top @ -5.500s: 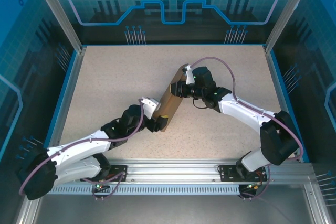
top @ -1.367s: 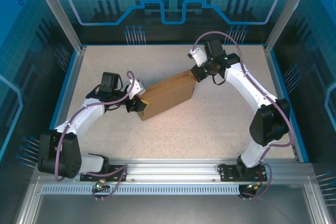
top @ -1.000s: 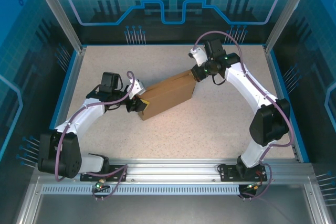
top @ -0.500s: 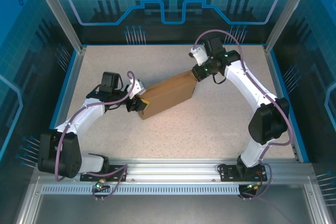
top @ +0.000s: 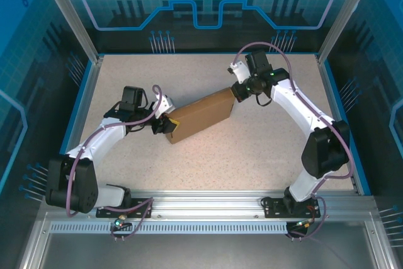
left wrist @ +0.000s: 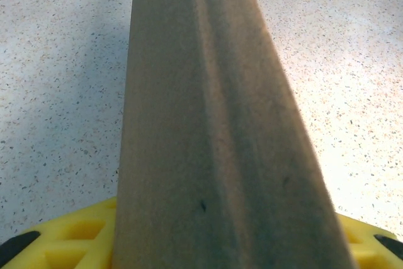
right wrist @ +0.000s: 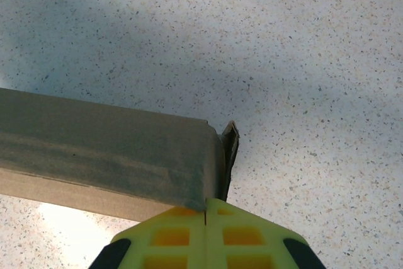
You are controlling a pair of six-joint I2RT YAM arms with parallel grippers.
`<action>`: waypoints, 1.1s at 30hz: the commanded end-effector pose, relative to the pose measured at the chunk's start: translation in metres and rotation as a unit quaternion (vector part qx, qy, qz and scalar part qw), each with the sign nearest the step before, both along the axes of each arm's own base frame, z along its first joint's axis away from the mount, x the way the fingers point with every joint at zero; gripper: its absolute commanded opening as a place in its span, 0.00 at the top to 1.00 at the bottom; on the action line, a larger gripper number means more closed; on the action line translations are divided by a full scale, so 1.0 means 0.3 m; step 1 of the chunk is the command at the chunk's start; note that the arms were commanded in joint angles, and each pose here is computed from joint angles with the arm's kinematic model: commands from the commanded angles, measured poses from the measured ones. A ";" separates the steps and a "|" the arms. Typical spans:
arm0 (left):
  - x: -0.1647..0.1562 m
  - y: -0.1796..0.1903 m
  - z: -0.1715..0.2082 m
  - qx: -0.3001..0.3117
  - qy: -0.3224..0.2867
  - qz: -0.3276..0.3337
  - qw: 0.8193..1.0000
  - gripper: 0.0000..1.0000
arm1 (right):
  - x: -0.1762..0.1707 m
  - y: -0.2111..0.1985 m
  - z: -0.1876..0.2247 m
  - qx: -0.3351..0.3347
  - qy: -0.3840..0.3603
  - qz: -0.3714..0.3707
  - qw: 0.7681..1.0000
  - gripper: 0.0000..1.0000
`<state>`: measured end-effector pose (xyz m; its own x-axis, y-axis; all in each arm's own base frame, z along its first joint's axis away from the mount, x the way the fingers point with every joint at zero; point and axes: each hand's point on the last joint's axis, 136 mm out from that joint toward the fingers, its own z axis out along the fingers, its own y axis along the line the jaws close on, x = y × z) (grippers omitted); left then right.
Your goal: Fold the paper box
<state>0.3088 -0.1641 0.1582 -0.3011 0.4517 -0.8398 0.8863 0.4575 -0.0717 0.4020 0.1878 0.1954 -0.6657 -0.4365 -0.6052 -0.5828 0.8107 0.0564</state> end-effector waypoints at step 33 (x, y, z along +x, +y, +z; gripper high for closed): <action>-0.034 0.123 0.206 -0.083 0.000 0.316 0.945 0.28 | 0.020 -0.030 0.015 0.014 0.002 -0.040 0.999 0.98</action>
